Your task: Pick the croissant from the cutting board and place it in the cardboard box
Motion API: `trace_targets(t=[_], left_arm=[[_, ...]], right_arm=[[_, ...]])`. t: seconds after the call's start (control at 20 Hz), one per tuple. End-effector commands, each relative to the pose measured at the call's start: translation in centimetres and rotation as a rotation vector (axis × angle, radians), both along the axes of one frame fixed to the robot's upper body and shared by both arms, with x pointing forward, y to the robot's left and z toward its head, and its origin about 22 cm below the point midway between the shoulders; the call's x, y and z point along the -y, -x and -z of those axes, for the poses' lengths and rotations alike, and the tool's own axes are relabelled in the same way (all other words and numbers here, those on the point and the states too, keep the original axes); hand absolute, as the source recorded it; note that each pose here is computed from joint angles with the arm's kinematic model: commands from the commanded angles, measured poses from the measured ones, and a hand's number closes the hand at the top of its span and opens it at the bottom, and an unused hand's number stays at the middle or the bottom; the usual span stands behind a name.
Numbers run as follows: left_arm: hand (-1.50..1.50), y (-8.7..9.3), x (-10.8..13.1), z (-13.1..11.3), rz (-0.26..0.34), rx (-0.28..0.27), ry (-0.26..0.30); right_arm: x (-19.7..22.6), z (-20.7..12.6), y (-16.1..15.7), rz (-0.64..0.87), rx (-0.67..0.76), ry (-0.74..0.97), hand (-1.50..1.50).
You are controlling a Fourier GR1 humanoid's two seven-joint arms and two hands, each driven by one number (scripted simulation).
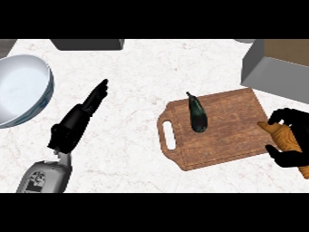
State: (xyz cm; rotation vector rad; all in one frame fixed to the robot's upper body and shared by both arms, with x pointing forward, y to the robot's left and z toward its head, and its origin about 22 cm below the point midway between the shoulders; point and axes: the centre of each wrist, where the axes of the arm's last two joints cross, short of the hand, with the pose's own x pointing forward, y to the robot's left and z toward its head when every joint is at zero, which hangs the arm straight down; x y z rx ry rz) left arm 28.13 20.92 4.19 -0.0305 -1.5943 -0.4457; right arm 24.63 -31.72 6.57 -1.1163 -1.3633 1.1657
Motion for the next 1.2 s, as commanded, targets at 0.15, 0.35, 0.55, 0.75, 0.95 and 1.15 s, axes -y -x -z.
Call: trace_targets(t=[0.15, 0.35, 0.55, 0.75, 0.95, 1.15], left_arm=[[0.0, 0.6, -1.4, -0.1, -0.016, -0.011, 0.0], [0.0, 1.1, -0.6, -0.2, -0.018, -0.005, -0.021], [0.0, -0.3, 0.0, 0.1, -0.02, 0.013, -0.002], [0.0, -0.5, -2.0, 0.8, -0.01, 0.008, 0.009], [0.0, -0.5, 1.7, -0.8, 0.006, 0.004, 0.017], [0.0, -1.1, 0.5, 0.7, 0.022, 0.013, 0.008]], right_arm=[[-0.8, -7.9, 4.9, -0.11, 0.11, -0.086, 1.5], [-0.9, -11.9, 6.6, -0.092, 0.223, -0.197, 1.5], [0.2, -14.7, 7.2, -0.025, 0.255, -0.262, 1.5], [2.1, -15.7, 6.5, 0.083, 0.26, -0.286, 1.5], [2.2, -17.8, 5.8, 0.139, 0.301, -0.281, 1.5], [2.6, -18.0, 0.2, 0.148, 0.306, -0.294, 1.5]])
